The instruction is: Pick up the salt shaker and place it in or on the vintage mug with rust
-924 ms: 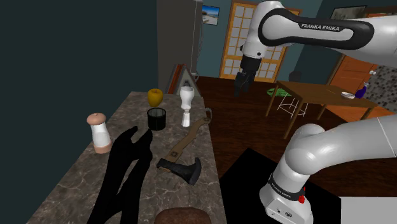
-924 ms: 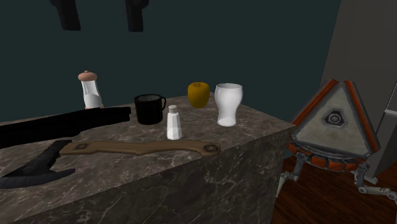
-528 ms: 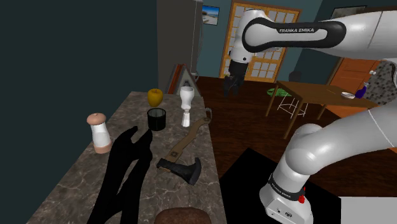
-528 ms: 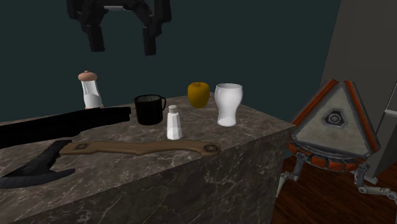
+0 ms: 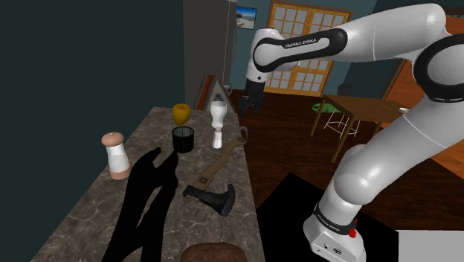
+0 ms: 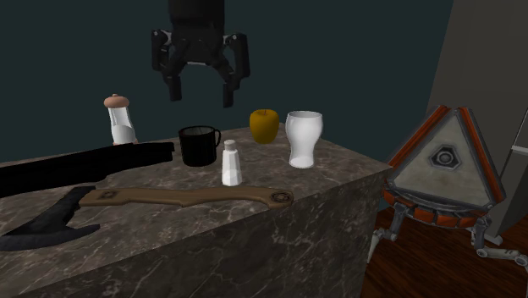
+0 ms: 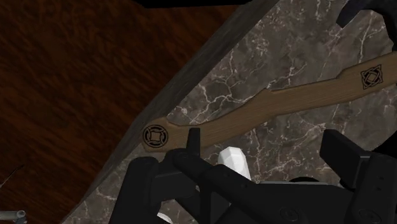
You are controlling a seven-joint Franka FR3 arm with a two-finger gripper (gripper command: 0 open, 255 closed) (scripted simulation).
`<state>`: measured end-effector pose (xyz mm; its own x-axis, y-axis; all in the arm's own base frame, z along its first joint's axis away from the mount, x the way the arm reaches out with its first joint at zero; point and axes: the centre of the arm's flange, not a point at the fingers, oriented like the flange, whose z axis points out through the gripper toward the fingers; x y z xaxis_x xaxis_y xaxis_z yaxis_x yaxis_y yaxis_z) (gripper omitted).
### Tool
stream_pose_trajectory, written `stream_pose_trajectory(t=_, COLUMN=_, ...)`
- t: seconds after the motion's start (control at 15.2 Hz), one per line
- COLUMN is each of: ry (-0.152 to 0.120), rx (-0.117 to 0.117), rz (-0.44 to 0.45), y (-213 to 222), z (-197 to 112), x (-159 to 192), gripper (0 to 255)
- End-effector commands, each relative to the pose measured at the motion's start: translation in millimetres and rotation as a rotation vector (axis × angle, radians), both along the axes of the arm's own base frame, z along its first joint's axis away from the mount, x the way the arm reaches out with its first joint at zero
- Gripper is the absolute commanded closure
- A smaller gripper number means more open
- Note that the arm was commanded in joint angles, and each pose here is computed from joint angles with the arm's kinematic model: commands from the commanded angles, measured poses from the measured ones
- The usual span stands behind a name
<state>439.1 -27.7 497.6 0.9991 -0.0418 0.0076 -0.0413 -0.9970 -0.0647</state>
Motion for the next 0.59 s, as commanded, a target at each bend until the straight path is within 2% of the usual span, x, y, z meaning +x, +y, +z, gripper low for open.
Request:
stream_pose_trajectory(t=0.0, ry=0.004, rx=0.005, rz=-0.010, y=3.7, z=-14.1, x=23.8, gripper=0)
stream_pose_trajectory(t=0.53, ry=0.022, rx=0.025, rz=-0.045, y=7.9, z=-71.0, x=115.0, gripper=0)
